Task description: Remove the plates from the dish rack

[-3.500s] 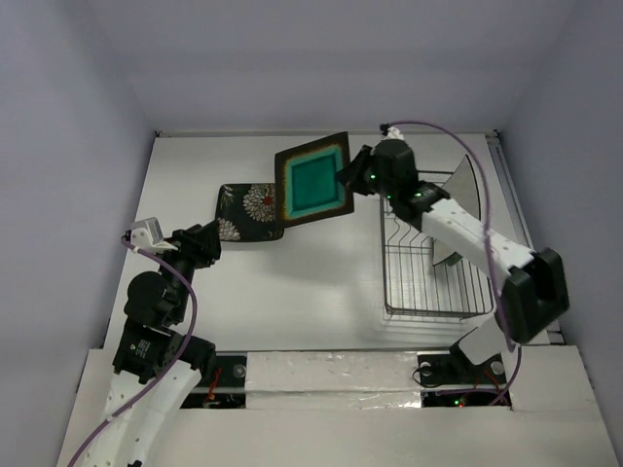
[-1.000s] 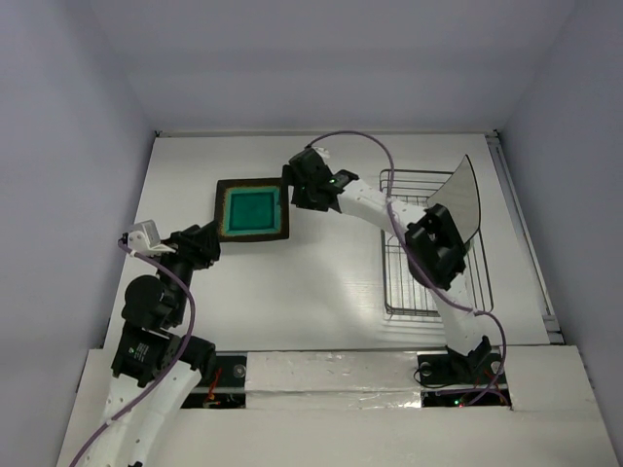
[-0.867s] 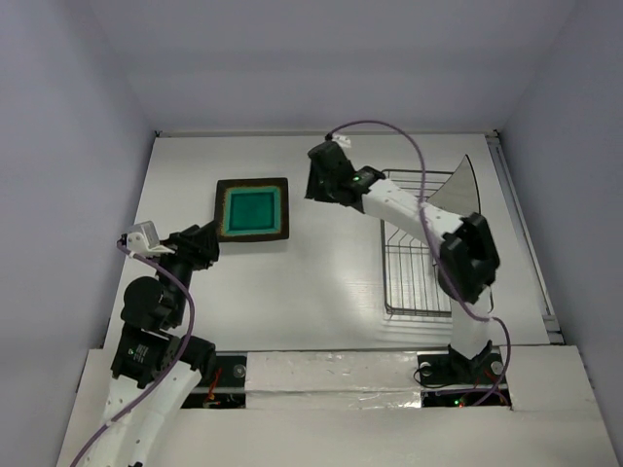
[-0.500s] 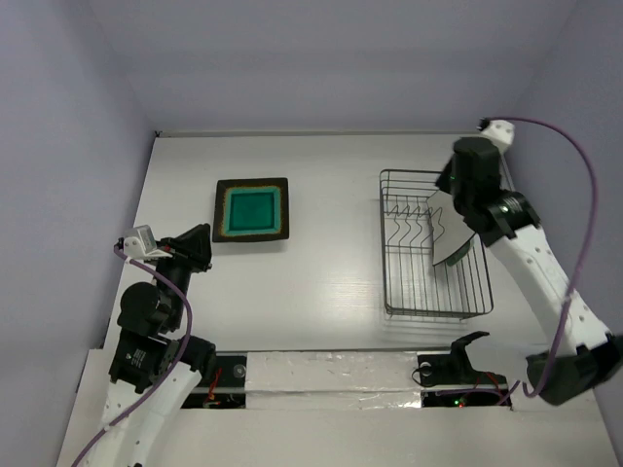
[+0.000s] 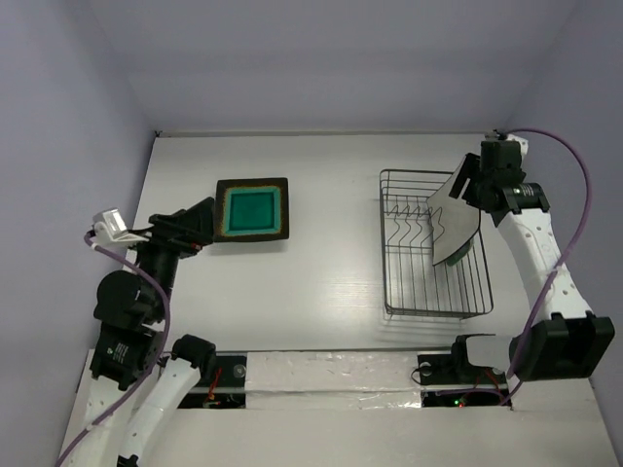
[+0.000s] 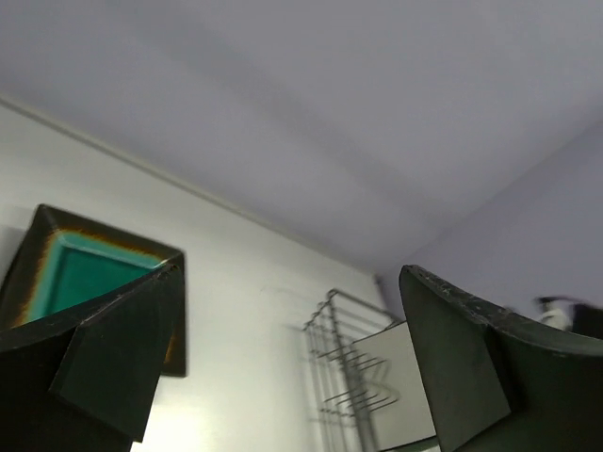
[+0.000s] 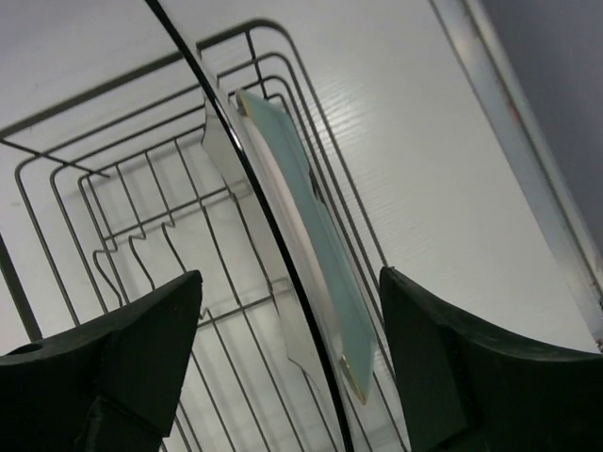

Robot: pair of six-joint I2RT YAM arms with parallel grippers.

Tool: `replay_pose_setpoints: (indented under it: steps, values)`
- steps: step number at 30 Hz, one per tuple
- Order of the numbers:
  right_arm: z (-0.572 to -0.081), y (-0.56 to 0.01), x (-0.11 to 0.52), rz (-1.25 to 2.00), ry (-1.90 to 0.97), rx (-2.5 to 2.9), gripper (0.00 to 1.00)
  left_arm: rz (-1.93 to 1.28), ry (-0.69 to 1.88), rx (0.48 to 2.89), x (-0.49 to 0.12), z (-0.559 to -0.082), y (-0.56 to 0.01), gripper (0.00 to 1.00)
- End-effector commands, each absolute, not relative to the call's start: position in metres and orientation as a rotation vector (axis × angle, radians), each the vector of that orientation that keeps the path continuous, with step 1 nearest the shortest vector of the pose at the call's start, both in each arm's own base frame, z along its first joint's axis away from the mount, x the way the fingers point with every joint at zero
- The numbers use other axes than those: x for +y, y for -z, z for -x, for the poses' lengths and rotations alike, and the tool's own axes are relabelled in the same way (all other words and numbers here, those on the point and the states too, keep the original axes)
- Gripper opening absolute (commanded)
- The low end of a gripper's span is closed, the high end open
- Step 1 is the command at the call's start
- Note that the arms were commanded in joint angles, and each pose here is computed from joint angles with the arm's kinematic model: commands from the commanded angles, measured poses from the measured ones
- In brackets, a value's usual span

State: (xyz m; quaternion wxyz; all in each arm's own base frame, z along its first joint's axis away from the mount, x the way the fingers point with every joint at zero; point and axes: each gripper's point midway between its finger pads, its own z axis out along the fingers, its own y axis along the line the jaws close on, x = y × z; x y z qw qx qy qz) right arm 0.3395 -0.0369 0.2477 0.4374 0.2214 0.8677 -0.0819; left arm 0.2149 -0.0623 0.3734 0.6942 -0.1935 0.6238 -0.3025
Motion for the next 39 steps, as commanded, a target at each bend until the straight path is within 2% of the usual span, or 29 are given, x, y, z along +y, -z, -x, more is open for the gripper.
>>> replay_pose_setpoints:
  steps: [1, 3, 8, 9, 12, 13, 16, 22, 25, 33, 39]
  values:
    - [-0.346, -0.245, -0.026, -0.467, 0.136, 2.213, 0.79, 0.508, 0.854, 1.238, -0.064, -0.203, -0.429, 0.99]
    - [-0.350, -0.237, -0.029, -0.476, 0.148, 2.228, 0.72, 0.532, 0.898, 1.208, -0.064, -0.199, -0.448, 0.99]
    - [-0.359, -0.232, -0.033, -0.477, 0.178, 2.236, 0.63, 0.536, 0.954, 1.127, -0.059, -0.185, -0.474, 0.99]
    - [-0.359, -0.231, -0.037, -0.486, 0.211, 2.241, 0.62, 0.532, 0.947, 1.130, -0.058, -0.184, -0.476, 0.99]
    - [-0.363, -0.232, -0.042, -0.493, 0.245, 2.236, 0.52, 0.518, 0.905, 1.170, -0.060, -0.189, -0.470, 0.99]
    - [-0.364, -0.234, -0.042, -0.494, 0.245, 2.231, 0.42, 0.517, 0.900, 1.177, -0.060, -0.192, -0.468, 0.99]
    - [-0.366, -0.243, -0.042, -0.498, 0.242, 2.210, 0.24, 0.525, 0.906, 1.181, -0.064, -0.199, -0.465, 0.99]
    - [-0.363, -0.278, -0.047, -0.521, 0.241, 2.123, 0.05, 0.523, 0.898, 1.191, -0.064, -0.200, -0.462, 0.99]
    - [-0.363, -0.293, -0.042, -0.509, 0.195, 2.091, 0.00, 0.504, 0.846, 1.243, -0.064, -0.202, -0.449, 0.99]
    - [-0.364, -0.348, -0.023, -0.421, 0.050, 1.990, 0.00, 0.431, 0.668, 1.433, -0.065, -0.217, -0.367, 0.99]
    - [-0.353, -0.390, -0.009, -0.377, -0.052, 1.920, 0.00, 0.366, 0.566, 1.521, -0.062, -0.218, -0.328, 0.99]
